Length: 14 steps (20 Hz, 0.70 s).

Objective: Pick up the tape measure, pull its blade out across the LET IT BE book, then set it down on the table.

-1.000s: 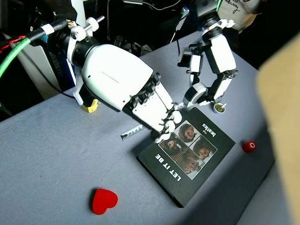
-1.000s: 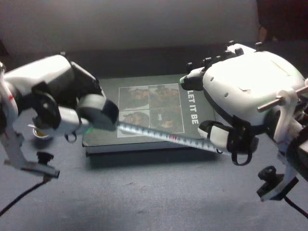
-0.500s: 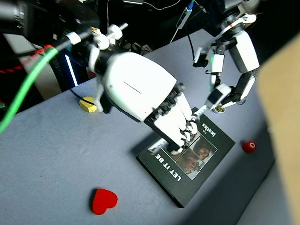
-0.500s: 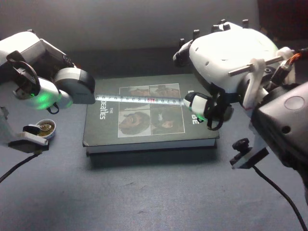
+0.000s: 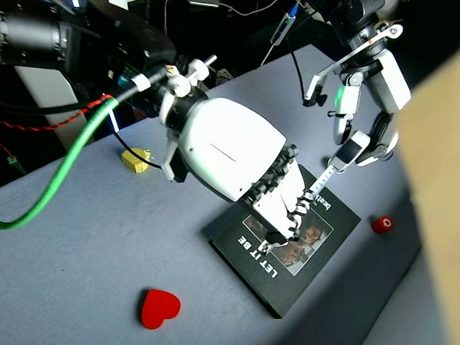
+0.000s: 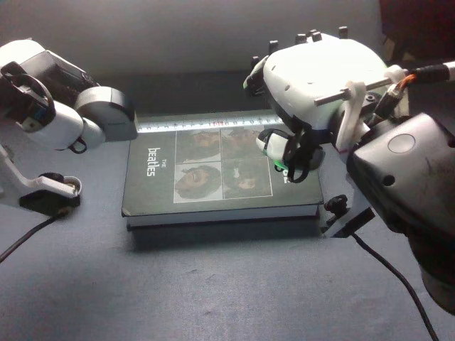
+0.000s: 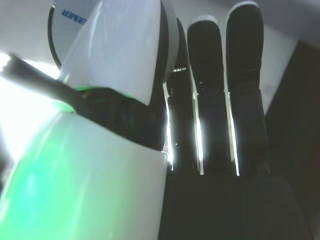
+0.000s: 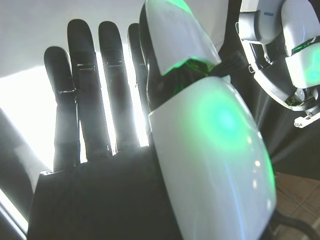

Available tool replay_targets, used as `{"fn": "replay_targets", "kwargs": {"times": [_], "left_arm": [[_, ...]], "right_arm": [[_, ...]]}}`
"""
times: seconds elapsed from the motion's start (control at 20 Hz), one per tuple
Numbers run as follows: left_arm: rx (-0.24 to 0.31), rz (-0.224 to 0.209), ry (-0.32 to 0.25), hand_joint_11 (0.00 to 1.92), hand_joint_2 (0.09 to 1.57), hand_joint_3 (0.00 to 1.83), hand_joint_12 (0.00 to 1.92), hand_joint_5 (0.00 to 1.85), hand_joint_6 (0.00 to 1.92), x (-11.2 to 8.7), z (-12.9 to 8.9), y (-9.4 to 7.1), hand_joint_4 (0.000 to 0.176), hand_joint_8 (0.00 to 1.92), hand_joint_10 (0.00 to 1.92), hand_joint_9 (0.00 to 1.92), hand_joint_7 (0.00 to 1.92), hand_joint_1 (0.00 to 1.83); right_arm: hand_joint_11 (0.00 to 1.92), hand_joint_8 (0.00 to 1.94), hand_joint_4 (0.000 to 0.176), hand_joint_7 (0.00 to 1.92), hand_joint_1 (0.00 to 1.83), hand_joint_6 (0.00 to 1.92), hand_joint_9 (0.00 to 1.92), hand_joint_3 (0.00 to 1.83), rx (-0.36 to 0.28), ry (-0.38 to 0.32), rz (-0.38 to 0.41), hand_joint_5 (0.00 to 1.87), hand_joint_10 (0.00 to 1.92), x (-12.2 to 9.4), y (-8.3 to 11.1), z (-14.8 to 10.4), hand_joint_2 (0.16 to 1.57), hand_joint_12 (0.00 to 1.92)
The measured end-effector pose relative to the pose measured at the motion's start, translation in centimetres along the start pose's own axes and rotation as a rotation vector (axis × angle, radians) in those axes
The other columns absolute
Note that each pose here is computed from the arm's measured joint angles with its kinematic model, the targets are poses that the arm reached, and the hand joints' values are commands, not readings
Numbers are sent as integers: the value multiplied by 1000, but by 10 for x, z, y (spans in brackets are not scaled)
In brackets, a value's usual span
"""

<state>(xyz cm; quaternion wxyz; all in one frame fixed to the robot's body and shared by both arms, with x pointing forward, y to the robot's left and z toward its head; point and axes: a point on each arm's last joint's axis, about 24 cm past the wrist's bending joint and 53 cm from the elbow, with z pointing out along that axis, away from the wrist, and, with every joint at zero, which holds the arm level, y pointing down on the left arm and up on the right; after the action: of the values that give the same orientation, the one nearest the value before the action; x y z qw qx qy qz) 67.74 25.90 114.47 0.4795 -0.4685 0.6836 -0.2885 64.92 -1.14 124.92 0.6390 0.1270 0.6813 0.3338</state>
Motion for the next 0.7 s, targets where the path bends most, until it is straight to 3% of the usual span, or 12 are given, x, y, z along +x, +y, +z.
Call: {"fn": "replay_targets", "kwargs": {"times": [0.2, 0.4, 0.55, 0.7], "left_arm": [[-16, -17, -6, 868, 1098, 0, 1169, 1011, 697, -2, 0, 3, 0, 939, 1299, 888, 1049, 1383], [-15, -39, -4, 868, 1097, 0, 1164, 1002, 705, -1, 0, 3, 0, 924, 1291, 893, 1058, 1383], [-13, -97, -13, 865, 1098, 0, 1159, 1001, 708, -4, -1, 3, 0, 935, 1284, 905, 1043, 1383], [2, -106, 0, 858, 1096, 0, 1155, 1014, 712, 0, -2, -2, 0, 959, 1264, 919, 1020, 1383]], "right_arm": [[286, 23, 0, 789, 1101, 31, 770, 1, -28, -8, -18, 729, 101, -2, 4, 5, 1128, 1277], [288, 15, 0, 778, 1097, 30, 767, 1, -1, -28, -15, 734, 99, -11, -10, 17, 1129, 1273], [271, 15, 0, 783, 1094, 25, 764, 1, 17, -41, -19, 729, 95, -19, -20, 20, 1130, 1263], [254, 13, 0, 785, 1100, 17, 754, 6, 0, -24, -18, 716, 89, -12, -14, 22, 1143, 1255]]}}
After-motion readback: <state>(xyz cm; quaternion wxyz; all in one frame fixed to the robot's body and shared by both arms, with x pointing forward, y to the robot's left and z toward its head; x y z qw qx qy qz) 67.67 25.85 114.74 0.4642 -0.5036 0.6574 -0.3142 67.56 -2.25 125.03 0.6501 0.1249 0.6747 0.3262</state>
